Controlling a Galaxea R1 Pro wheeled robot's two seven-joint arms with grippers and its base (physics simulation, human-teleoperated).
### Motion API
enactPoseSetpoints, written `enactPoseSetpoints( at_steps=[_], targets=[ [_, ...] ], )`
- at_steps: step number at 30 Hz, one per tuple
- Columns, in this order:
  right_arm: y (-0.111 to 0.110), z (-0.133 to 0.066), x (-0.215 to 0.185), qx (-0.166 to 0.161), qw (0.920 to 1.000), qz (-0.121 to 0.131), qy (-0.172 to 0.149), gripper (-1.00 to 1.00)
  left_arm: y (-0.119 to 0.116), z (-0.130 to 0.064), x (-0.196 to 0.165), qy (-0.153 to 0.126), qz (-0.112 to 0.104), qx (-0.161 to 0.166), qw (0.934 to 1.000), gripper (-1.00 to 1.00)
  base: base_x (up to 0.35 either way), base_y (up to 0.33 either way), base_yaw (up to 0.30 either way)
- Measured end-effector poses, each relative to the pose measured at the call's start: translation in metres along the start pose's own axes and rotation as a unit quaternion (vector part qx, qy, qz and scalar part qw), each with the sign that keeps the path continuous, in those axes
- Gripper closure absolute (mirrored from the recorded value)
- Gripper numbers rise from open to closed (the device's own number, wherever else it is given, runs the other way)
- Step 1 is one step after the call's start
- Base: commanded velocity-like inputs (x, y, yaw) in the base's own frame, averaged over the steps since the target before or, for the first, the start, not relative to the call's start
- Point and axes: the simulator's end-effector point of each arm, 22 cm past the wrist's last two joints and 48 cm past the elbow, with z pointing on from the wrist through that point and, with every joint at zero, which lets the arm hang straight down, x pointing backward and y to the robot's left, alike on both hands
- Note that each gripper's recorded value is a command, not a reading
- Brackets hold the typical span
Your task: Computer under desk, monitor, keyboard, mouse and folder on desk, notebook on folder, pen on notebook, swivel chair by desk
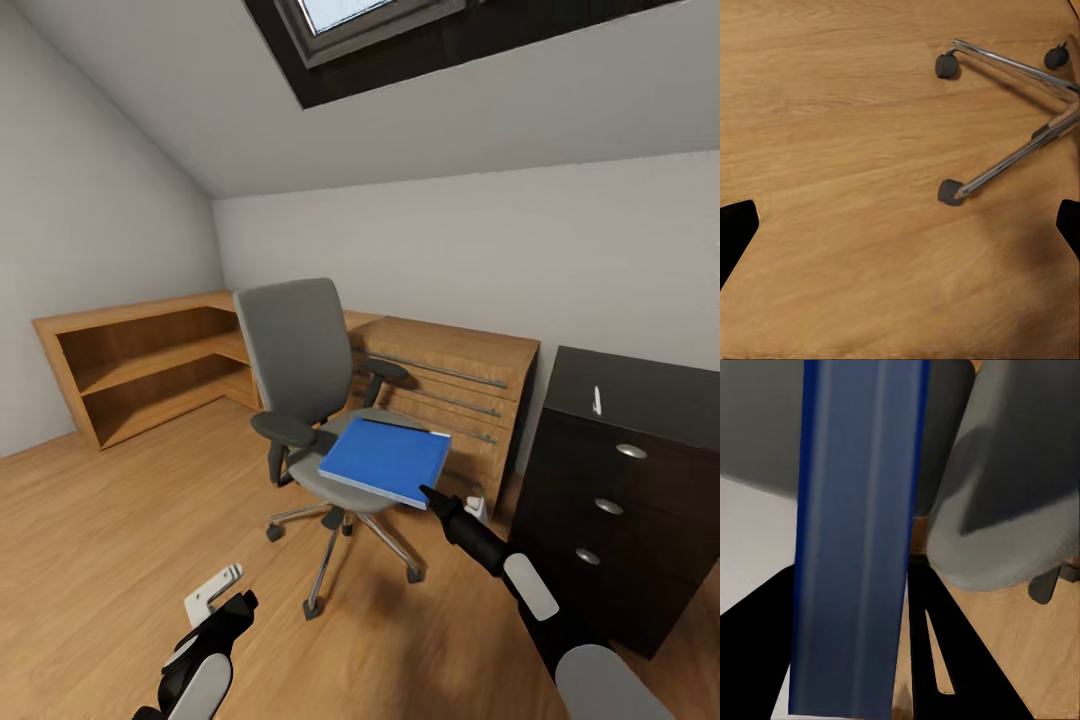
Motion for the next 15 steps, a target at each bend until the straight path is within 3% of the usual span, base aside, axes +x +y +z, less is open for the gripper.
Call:
enactPoseSetpoints(
  at_steps=[7,15],
  targets=[
    [0.029,0.000,-0.008,-0.038,0.9993,0.000,0.001,1.00,-0.006,-0.008,-0.011,0.001,0.000,0.000,1.0000,-1.00,-0.314,-0.044,0.000],
    [0.049,0.002,-0.015,-0.049,0.9988,0.007,0.000,1.00,-0.012,-0.018,-0.025,0.001,0.000,0.000,1.0000,-1.00,-0.041,-0.008,0.000]
  ],
)
